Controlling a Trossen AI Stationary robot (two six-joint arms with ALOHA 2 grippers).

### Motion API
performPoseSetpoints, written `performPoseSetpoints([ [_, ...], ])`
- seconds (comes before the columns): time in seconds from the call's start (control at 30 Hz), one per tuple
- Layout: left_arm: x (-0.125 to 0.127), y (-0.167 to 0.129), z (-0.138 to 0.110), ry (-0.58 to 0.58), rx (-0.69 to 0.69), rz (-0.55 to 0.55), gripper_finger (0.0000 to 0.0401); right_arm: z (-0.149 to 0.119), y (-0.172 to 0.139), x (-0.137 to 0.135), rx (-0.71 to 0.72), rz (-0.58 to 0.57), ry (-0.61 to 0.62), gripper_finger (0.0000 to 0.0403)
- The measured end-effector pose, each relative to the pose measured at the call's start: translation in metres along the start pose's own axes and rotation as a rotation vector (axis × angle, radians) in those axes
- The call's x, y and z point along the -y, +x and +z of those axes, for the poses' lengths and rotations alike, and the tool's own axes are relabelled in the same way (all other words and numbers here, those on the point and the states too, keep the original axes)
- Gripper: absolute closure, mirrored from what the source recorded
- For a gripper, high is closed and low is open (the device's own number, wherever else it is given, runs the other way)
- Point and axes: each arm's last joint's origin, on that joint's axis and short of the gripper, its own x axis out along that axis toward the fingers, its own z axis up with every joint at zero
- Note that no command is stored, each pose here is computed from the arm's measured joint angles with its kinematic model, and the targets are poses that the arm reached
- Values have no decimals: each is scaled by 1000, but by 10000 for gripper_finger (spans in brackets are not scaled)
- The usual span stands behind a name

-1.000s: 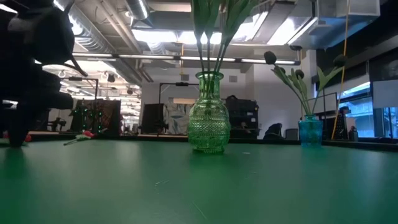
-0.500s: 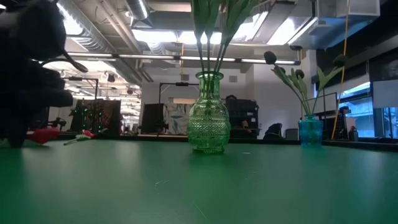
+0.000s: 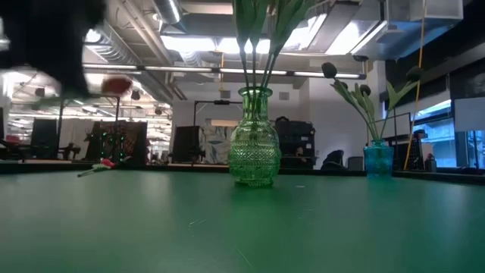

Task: Sort flowers into vase by color
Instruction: Put the bottom left red flower into the bottom left blue vase

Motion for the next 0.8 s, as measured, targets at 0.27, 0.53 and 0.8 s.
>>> performPoseSetpoints([
  [0.27, 43, -117, 13, 235, 303, -424, 398, 0, 0, 0, 1, 0, 0, 159],
  [0.53, 66, -189, 14, 539, 381, -778, 398, 0, 0, 0, 7, -8, -1, 159],
  [0.8, 84, -228, 9, 825, 376, -1342, 398, 0, 0, 1, 2, -12, -8, 159],
])
